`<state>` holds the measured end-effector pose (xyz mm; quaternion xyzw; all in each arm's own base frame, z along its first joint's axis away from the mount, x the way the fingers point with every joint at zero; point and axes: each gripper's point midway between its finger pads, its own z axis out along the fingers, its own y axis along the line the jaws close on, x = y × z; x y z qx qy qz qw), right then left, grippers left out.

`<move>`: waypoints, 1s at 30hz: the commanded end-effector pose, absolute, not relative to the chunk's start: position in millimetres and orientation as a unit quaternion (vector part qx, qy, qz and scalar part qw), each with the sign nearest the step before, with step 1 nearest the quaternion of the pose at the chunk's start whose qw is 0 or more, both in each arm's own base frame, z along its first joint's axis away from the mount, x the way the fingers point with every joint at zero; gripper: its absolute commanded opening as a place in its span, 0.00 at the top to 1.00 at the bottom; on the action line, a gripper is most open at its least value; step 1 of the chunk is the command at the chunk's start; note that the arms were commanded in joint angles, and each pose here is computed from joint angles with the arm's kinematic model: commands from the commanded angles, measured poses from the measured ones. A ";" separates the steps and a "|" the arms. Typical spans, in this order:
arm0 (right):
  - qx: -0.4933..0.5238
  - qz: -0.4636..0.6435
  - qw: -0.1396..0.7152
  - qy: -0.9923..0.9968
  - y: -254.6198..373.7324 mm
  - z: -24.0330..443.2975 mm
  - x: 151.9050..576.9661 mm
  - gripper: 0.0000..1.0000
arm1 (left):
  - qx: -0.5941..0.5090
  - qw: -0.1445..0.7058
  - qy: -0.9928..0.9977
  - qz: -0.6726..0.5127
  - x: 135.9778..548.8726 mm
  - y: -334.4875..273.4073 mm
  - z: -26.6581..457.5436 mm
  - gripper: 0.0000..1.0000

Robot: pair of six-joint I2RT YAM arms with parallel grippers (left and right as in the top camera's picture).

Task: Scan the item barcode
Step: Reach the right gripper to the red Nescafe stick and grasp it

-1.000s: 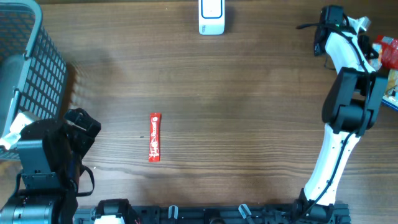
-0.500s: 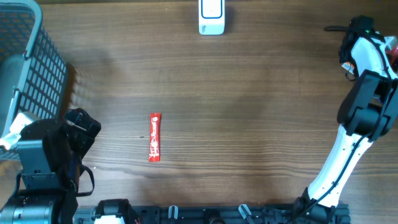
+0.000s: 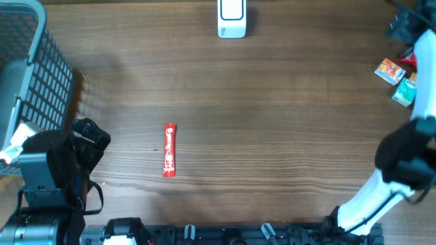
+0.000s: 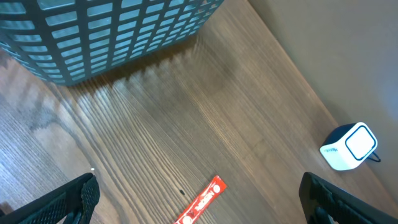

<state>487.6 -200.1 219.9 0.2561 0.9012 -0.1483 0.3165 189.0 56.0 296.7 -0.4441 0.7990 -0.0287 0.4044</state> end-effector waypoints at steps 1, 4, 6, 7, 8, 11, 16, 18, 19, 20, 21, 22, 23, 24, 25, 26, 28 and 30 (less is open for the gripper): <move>0.089 0.261 0.362 0.890 -30.4 279.0 510.5 0.00 | -0.451 0.407 0.794 -0.031 189.2 57.4 298.6 0.00; 0.057 0.391 0.304 0.867 40.2 292.5 494.5 0.00 | -0.451 0.407 0.794 -0.031 189.2 57.4 298.6 0.00; 0.053 0.408 0.252 0.876 78.3 280.4 480.8 0.00 | -0.451 0.407 0.794 -0.031 189.2 57.4 298.6 0.00; 0.045 0.405 0.228 0.884 97.4 272.1 472.4 0.00 | -0.451 0.407 0.794 -0.031 189.2 57.4 298.6 0.00; 0.037 0.396 0.205 0.894 116.1 262.2 463.9 0.00 | -0.451 0.407 0.794 -0.031 189.2 57.4 298.6 0.00; -0.002 0.346 0.152 0.926 173.4 227.2 436.4 0.00 | -0.451 0.407 0.794 -0.031 189.2 57.4 298.6 0.00; -0.016 0.244 0.100 0.965 255.4 168.7 384.2 0.00 | -0.451 0.407 0.794 -0.031 189.2 57.4 298.6 0.00; 0.006 0.215 0.096 0.972 275.2 150.9 368.8 0.00 | -0.451 0.407 0.794 -0.031 189.2 57.4 298.6 0.00; 0.014 0.207 0.094 0.974 287.7 142.1 359.5 0.00 | -0.451 0.407 0.794 -0.031 189.2 57.4 298.6 0.00; 0.012 0.205 0.092 0.974 307.9 130.5 344.3 0.00 | -0.451 0.407 0.794 -0.031 189.2 57.4 298.6 0.00; 0.004 0.208 0.091 0.974 318.9 125.9 335.7 0.01 | -0.451 0.407 0.794 -0.031 189.2 57.4 298.6 0.00; -0.010 0.212 0.089 0.973 331.7 121.1 325.1 0.02 | -0.451 0.407 0.794 -0.031 189.2 57.4 298.6 0.00; -0.015 0.217 0.086 0.972 342.8 117.2 315.0 0.04 | -0.451 0.407 0.794 -0.031 189.2 57.4 298.6 0.00; -0.016 0.220 0.081 0.972 352.1 113.0 305.0 0.08 | -0.451 0.407 0.794 -0.031 189.2 57.4 298.6 0.00; -0.019 0.224 0.075 0.971 362.9 108.0 292.4 0.11 | -0.451 0.407 0.794 -0.031 189.2 57.4 298.6 0.00; -0.026 0.225 0.071 0.971 369.8 104.9 283.3 0.13 | -0.451 0.407 0.794 -0.031 189.2 57.4 298.6 0.00; -0.037 0.221 0.063 0.973 380.3 96.7 266.4 0.13 | -0.451 0.407 0.794 -0.031 189.2 57.4 298.6 0.00; -0.049 0.215 0.049 0.974 391.8 86.6 248.9 0.16 | -0.451 0.407 0.794 -0.031 189.2 57.4 298.6 0.00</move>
